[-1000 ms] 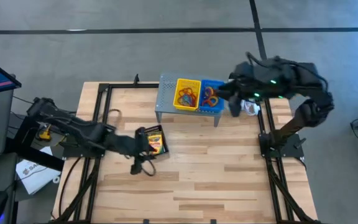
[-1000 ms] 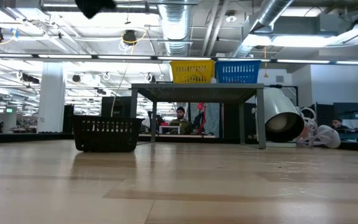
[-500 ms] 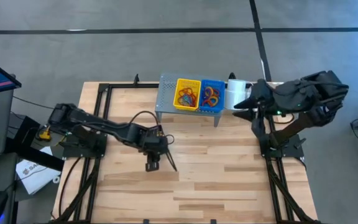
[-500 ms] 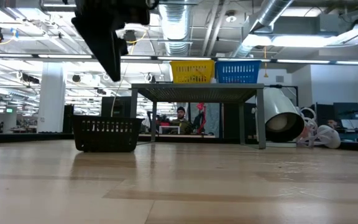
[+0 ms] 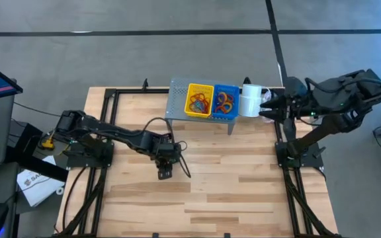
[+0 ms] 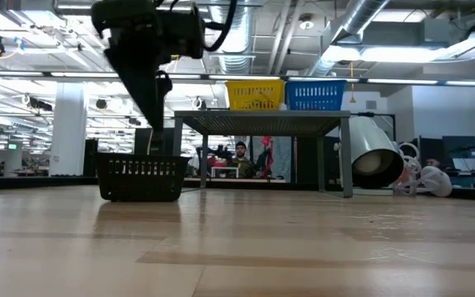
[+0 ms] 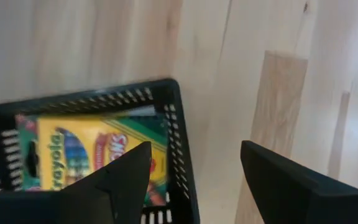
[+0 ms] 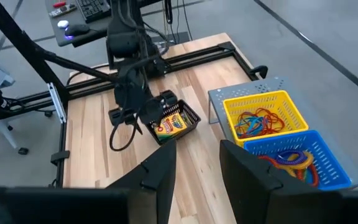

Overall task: Pick & Place Office Desk Supplies
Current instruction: Put the black basket on the shelf

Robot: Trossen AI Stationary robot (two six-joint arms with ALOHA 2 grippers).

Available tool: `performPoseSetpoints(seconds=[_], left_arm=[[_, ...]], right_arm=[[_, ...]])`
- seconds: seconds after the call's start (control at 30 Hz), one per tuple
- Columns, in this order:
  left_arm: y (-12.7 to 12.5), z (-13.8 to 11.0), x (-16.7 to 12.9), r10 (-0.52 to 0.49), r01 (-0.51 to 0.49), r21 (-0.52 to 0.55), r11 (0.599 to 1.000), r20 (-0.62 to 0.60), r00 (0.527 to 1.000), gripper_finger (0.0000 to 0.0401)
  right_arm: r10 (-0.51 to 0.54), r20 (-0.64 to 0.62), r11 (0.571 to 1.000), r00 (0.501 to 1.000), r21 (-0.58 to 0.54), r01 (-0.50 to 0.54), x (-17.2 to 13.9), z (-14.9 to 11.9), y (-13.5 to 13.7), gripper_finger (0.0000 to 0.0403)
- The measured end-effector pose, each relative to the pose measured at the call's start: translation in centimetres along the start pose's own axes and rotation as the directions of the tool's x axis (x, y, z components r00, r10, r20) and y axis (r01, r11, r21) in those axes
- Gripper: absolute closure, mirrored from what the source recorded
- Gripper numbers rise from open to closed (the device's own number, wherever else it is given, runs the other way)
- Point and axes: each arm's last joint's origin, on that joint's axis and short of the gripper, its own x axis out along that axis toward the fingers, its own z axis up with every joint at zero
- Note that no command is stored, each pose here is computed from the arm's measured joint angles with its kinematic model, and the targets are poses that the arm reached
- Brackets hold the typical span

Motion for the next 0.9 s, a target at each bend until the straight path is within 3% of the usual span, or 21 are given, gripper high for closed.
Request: performPoseSetpoints(seconds=[0.63,0.9], left_arm=[[-1.0,0.1,6.2,0.070,-0.068,0.028,0.997,-0.085,0.994,0.0181],[-0.9,0.1,6.2,0.096,-0.094,0.028,0.995,-0.081,0.992,0.0239]], right_arm=[[0.023,0.020,1.000,1.000,0.016,-0.023,-1.2,-0.2,-0.7,0.0282],[0.025,0.021,1.000,0.999,0.017,-0.026,-1.3,-0.2,-0.8,0.0282]])
